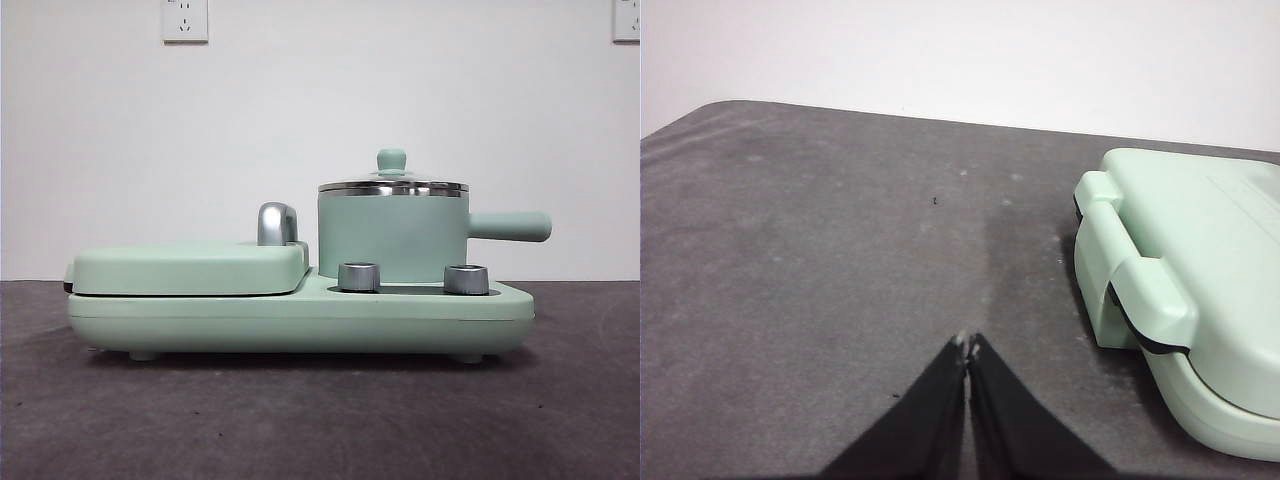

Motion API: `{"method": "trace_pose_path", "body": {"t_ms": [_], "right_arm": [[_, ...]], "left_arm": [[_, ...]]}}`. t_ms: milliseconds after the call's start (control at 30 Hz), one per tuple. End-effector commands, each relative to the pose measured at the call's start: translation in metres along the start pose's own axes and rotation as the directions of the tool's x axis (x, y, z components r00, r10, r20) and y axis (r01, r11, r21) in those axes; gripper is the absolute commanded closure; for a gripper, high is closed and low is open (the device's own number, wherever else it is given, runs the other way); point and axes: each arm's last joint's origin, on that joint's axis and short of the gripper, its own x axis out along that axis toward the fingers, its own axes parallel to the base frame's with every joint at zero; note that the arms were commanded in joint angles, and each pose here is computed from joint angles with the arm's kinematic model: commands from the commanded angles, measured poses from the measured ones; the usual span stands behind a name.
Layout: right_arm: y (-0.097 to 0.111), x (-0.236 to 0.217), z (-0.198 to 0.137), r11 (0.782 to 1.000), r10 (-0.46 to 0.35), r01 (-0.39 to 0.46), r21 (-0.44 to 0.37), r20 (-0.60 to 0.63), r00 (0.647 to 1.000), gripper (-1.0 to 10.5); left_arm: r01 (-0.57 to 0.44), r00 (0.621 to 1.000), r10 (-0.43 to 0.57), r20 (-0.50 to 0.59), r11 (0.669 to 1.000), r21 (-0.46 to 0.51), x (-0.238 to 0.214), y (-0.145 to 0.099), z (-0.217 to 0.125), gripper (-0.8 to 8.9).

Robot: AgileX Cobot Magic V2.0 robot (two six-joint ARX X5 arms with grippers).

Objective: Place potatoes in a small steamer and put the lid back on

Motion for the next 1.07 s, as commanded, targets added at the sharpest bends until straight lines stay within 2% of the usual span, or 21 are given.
{"method": "trace_pose_path", "body": {"t_ms": [33, 133, 300, 400, 567, 600, 700, 1067], "right_arm": [[-0.001, -0.002, 0.002, 0.997, -0.039, 0.042, -0.062, 0.045, 0.998, 9.3], [-0.007, 0.005, -0.006, 0.990, -0.101, 0.116, -0.086, 0.156, 0.982, 9.3], [-0.023, 0.033, -0.043, 0.969, -0.222, 0.244, -0.034, 0.307, 0.925, 9.3], [-0.031, 0.051, -0.067, 0.961, -0.263, 0.278, 0.006, 0.346, 0.901, 9.3], [-0.042, 0.080, -0.099, 0.954, -0.296, 0.290, 0.073, 0.379, 0.877, 9.3], [-0.043, 0.081, -0.101, 0.954, -0.298, 0.288, 0.081, 0.363, 0.883, 9.3], [-0.043, 0.080, -0.098, 0.946, -0.318, 0.315, 0.072, 0.388, 0.865, 9.3], [-0.043, 0.080, -0.098, 0.947, -0.317, 0.314, 0.074, 0.389, 0.865, 9.3]], "left_arm": [[0.000, 1.000, 0.000, -0.006, 1.000, -0.001, 0.002, 0.000, -0.005, 8.07], [0.000, 1.000, 0.000, -0.006, 1.000, -0.001, 0.002, 0.000, -0.005, 8.07], [0.000, 1.000, 0.000, -0.006, 1.000, -0.001, 0.002, 0.000, -0.005, 8.07], [0.000, 1.000, 0.000, -0.006, 1.000, -0.001, 0.002, 0.000, -0.005, 8.07], [0.000, 1.000, 0.000, -0.006, 1.000, -0.001, 0.002, 0.000, -0.005, 8.07], [0.000, 1.000, 0.000, -0.005, 1.000, -0.001, 0.002, 0.000, -0.005, 8.07], [0.000, 1.000, 0.000, -0.009, 1.000, -0.001, 0.002, 0.000, -0.005, 8.07], [0.000, 1.000, 0.000, -0.007, 1.000, -0.001, 0.002, 0.000, -0.005, 8.07]]}}
